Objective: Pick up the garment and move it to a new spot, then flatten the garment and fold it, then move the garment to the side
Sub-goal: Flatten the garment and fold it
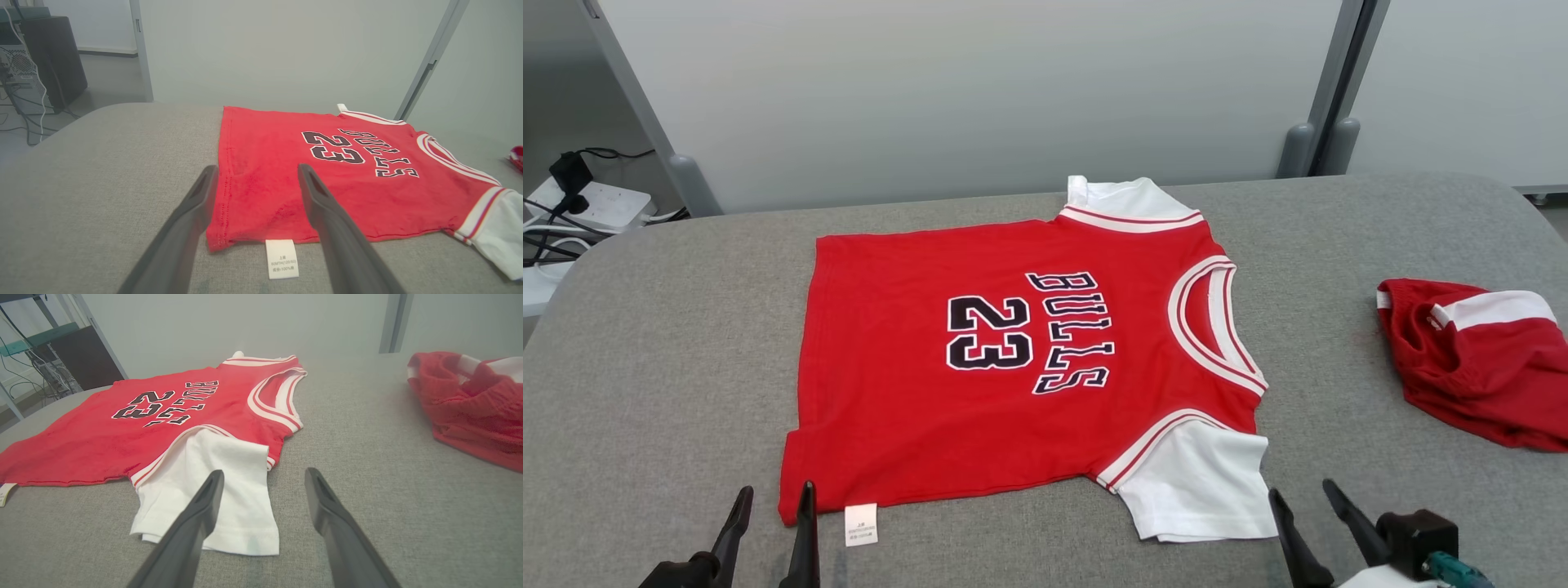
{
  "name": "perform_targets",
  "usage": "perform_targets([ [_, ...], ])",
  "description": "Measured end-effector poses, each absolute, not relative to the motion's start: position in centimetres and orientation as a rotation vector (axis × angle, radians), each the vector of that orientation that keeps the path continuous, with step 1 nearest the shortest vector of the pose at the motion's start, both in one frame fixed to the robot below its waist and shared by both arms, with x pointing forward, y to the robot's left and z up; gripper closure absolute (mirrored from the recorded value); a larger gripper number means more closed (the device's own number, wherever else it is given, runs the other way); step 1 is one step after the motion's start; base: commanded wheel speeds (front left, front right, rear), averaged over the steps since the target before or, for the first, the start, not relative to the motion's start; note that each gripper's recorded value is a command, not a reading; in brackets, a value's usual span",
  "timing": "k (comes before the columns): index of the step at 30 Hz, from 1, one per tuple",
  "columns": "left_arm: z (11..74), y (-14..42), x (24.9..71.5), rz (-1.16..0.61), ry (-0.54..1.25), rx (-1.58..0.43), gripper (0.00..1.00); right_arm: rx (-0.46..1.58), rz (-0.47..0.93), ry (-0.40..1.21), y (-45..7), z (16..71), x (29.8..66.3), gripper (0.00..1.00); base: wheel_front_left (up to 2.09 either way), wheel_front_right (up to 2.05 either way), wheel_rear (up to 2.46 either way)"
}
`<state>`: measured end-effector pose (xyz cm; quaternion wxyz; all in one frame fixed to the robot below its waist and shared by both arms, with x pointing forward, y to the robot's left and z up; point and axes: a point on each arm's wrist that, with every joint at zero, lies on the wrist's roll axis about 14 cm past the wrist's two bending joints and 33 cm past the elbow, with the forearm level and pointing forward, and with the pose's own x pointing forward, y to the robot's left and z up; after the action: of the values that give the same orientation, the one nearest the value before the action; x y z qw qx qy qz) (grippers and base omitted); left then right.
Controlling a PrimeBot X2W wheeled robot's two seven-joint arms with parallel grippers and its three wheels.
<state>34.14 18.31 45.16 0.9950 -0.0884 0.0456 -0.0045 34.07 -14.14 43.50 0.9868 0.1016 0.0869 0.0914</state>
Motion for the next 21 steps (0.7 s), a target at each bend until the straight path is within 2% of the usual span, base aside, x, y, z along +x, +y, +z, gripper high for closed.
perform_targets([
  [6, 44.5, 18.3, 33.8, -0.010, 0.112, -0.181, 0.00, 0.204, 0.205, 0.301, -13.3, 40.0, 32.7, 0.00, 0.00, 0.00, 0.00],
  [21, 43.2, 18.7, 33.2, 0.002, 0.155, -0.190, 0.00, 0.185, 0.235, 0.406, -12.3, 37.3, 33.4, 0.00, 0.00, 0.00, 0.00],
])
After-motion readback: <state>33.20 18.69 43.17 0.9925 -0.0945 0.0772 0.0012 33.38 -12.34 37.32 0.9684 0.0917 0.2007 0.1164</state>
